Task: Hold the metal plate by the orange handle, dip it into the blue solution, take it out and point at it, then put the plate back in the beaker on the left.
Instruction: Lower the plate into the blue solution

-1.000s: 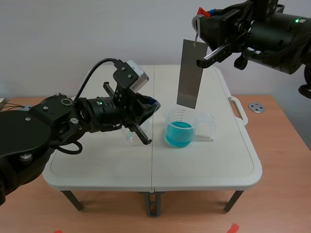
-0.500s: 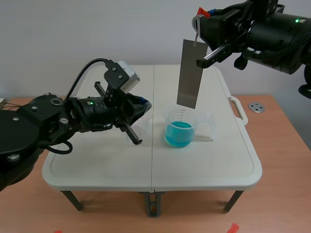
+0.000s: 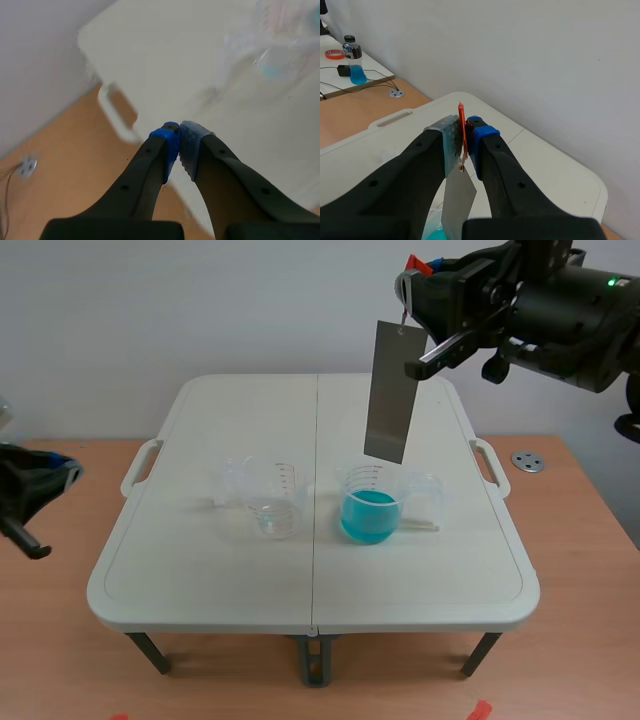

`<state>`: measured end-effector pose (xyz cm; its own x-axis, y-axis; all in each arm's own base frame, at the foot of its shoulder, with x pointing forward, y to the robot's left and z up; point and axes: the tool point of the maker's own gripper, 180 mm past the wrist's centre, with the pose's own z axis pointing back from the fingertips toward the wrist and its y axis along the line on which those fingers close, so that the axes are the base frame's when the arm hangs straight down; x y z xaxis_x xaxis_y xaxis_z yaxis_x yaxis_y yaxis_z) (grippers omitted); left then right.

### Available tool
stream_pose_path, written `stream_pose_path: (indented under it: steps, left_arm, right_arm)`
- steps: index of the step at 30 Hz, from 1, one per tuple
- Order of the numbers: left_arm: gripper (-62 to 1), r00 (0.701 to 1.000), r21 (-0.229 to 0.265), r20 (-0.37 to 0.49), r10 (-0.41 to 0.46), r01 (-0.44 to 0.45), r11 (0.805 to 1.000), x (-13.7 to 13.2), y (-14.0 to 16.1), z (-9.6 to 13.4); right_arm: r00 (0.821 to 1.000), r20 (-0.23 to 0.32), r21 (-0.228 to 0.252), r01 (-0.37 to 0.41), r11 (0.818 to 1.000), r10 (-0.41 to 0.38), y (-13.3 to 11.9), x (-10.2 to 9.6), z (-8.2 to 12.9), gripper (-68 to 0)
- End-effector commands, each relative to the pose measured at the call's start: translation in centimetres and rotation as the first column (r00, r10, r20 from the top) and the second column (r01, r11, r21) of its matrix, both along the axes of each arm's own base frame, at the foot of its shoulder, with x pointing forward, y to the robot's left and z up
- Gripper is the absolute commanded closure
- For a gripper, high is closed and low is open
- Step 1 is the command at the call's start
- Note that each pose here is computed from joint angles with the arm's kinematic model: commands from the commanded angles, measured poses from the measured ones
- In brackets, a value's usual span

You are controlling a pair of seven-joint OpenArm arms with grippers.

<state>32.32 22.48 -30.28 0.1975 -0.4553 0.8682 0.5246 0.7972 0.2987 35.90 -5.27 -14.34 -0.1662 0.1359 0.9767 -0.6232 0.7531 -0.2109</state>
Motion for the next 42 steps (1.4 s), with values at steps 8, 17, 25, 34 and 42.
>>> stream_pose_path:
  steps: [8, 17, 25, 34, 42]
  left_arm:
    - [-3.1, 0.963, 0.05, -0.221, 0.157, -0.149, 0.988, -10.0, 4.2, -6.9]
    - [-3.1, 0.85, -0.025, -0.47, 0.237, -0.282, 0.959, -20.9, 1.3, -13.7]
    - [-3.1, 0.73, -0.021, -0.628, 0.269, -0.362, 0.932, -28.3, -2.5, -18.0]
    - [-3.1, 0.653, -0.014, -0.713, 0.255, -0.377, 0.926, -32.3, -5.2, -20.2]
    - [-3.1, 0.608, -0.026, -0.765, 0.212, -0.357, 0.934, -34.7, -7.1, -21.2]
  right_arm:
    - [0.999, 0.036, 0.045, 0.009, 0.999, -0.01, -0.7, 0.5, 0.8, -1.3]
    - [1.0, 0.005, 0.054, -0.012, 0.998, 0.012, -0.3, 1.2, -0.6, -1.3]
    - [1.0, -0.024, 0.082, -0.013, 0.997, 0.015, -0.5, 1.7, -2.3, -1.3]
    - [0.995, -0.101, 0.093, 0.014, 0.996, -0.004, -0.6, 3.1, -5.8, -1.3]
    - [0.99, -0.141, 0.075, 0.015, 0.997, -0.004, 0.1, 3.0, -8.5, -1.3]
